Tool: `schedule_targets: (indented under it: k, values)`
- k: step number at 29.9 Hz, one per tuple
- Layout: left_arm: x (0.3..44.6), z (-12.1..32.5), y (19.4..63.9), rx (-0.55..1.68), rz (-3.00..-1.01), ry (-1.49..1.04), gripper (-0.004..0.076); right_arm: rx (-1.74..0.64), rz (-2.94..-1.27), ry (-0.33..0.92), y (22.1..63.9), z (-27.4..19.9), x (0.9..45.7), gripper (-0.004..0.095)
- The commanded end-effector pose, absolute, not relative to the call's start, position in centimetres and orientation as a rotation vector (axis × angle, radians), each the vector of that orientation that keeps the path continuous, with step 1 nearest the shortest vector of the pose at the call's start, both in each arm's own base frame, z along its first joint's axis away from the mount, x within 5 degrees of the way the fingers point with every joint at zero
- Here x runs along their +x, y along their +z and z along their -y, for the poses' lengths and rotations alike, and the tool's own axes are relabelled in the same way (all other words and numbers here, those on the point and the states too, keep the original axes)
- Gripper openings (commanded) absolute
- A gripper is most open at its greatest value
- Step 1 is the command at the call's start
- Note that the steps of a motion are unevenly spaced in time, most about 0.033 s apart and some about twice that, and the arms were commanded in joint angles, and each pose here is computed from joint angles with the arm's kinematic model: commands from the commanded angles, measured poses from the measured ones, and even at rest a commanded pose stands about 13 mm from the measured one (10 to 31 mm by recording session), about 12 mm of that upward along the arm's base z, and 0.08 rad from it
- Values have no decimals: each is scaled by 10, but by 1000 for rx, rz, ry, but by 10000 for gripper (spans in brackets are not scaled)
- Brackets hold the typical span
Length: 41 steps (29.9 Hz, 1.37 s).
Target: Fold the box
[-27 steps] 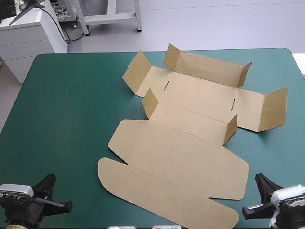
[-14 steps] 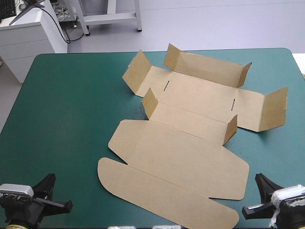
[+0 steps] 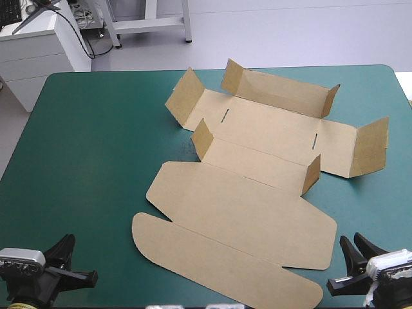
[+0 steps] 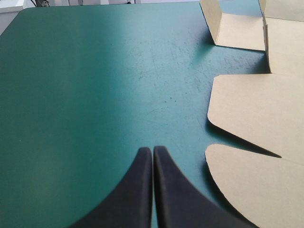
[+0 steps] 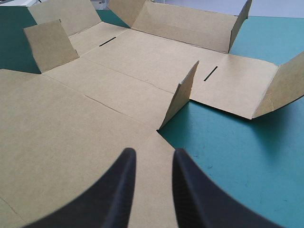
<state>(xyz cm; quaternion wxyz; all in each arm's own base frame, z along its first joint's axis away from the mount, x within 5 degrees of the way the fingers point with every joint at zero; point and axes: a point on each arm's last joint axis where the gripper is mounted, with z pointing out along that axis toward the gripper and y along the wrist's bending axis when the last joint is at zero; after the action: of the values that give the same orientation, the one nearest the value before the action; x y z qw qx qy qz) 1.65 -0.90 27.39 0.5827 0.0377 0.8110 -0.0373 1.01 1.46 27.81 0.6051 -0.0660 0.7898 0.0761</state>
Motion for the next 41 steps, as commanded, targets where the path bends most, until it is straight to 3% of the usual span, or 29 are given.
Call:
schedule_targets:
  k: [1, 4, 7, 13, 22, 33, 41]
  values:
    - [16, 9, 290, 71, -1800, -103, -8, -133, -1703, 170, 293, -14, 4, 495]
    - [16, 9, 290, 71, -1800, -103, -8, -133, -1703, 170, 293, -14, 4, 652]
    - [16, 9, 290, 71, -1800, -103, -8, -133, -1703, 170, 293, -14, 4, 721]
    - [16, 9, 290, 71, -1800, -103, -8, -133, -1705, 170, 293, -14, 4, 725]
    - [16, 9, 290, 71, -1800, -103, -8, 6, -1827, 266, 308, -14, 35, 726]
    - [16, 9, 290, 71, -1800, -103, -8, 119, -2109, 319, 359, -19, 132, 725]
    - [16, 9, 290, 71, -1800, -103, -8, 140, -2432, 321, 362, -25, 224, 725]
